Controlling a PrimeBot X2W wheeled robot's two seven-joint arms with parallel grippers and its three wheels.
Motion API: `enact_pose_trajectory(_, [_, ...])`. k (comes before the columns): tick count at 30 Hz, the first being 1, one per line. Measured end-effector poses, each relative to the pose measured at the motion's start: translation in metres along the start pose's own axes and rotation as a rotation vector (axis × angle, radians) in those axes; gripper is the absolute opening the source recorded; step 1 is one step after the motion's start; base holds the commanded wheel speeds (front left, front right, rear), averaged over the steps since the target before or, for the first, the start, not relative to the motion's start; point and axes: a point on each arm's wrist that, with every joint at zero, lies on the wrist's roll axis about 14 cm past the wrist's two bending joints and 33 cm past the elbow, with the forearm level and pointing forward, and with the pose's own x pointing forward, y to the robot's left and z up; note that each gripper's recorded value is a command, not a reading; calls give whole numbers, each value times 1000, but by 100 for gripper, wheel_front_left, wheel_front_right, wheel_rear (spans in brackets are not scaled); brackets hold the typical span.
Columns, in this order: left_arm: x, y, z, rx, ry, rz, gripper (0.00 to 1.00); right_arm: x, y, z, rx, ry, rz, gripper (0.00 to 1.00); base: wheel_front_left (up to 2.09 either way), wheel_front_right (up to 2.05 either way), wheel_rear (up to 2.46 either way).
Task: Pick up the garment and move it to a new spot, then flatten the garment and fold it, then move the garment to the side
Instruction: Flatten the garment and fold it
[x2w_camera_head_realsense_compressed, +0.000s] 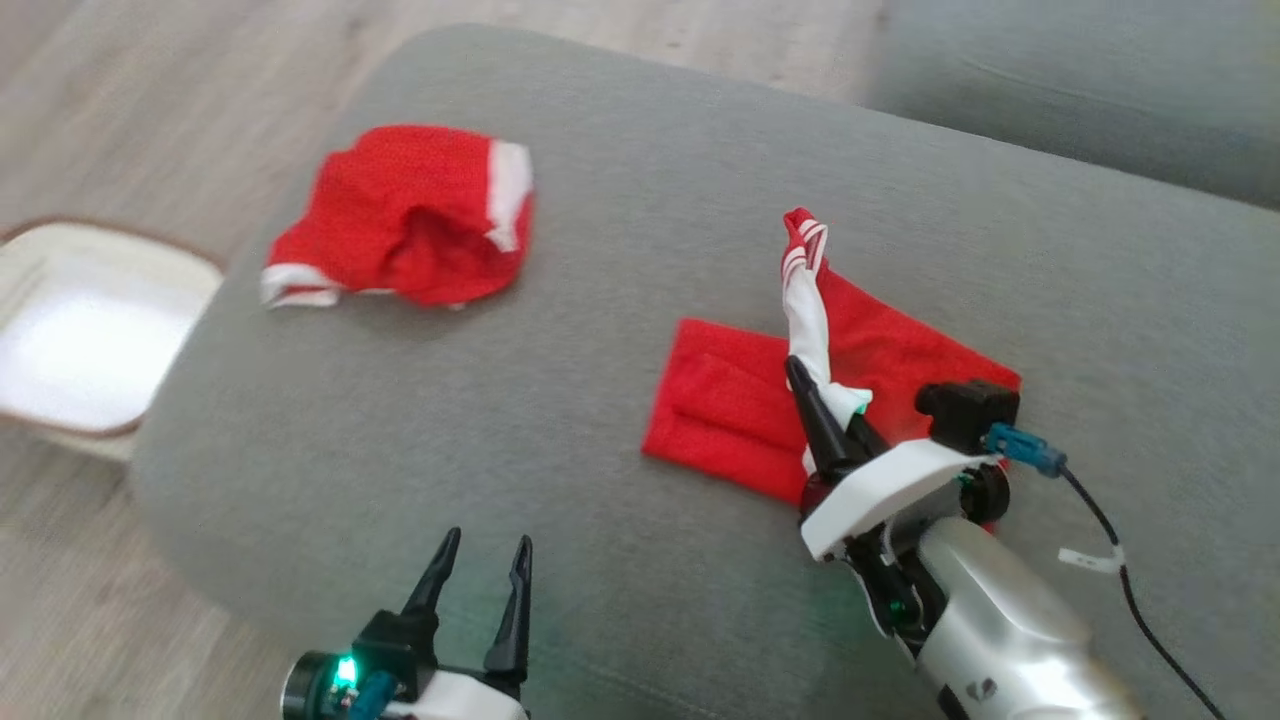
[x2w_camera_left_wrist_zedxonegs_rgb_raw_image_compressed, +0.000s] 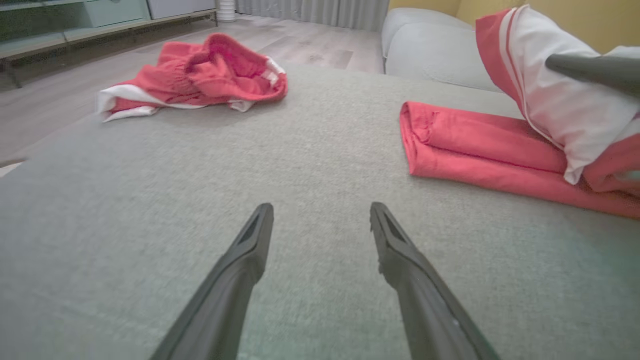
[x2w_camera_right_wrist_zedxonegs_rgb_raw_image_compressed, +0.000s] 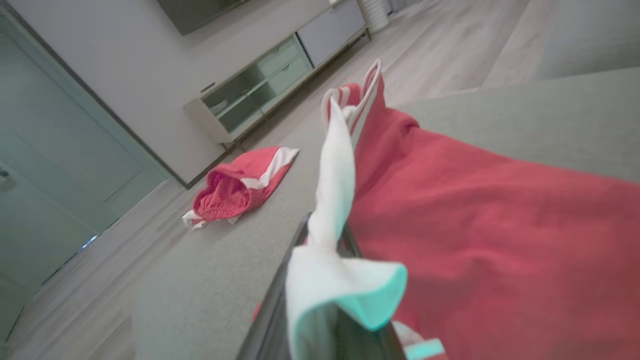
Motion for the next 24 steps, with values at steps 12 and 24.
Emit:
enact_pose_trajectory(12, [-8, 18, 5, -12, -25, 66, 100, 19, 11, 35, -18, -87, 30, 100, 0, 0, 0])
enact_pose_trajectory(24, [37, -25, 34, 53, -82, -81, 100, -87, -115, 63, -112, -240, -399, 100, 0, 0, 0])
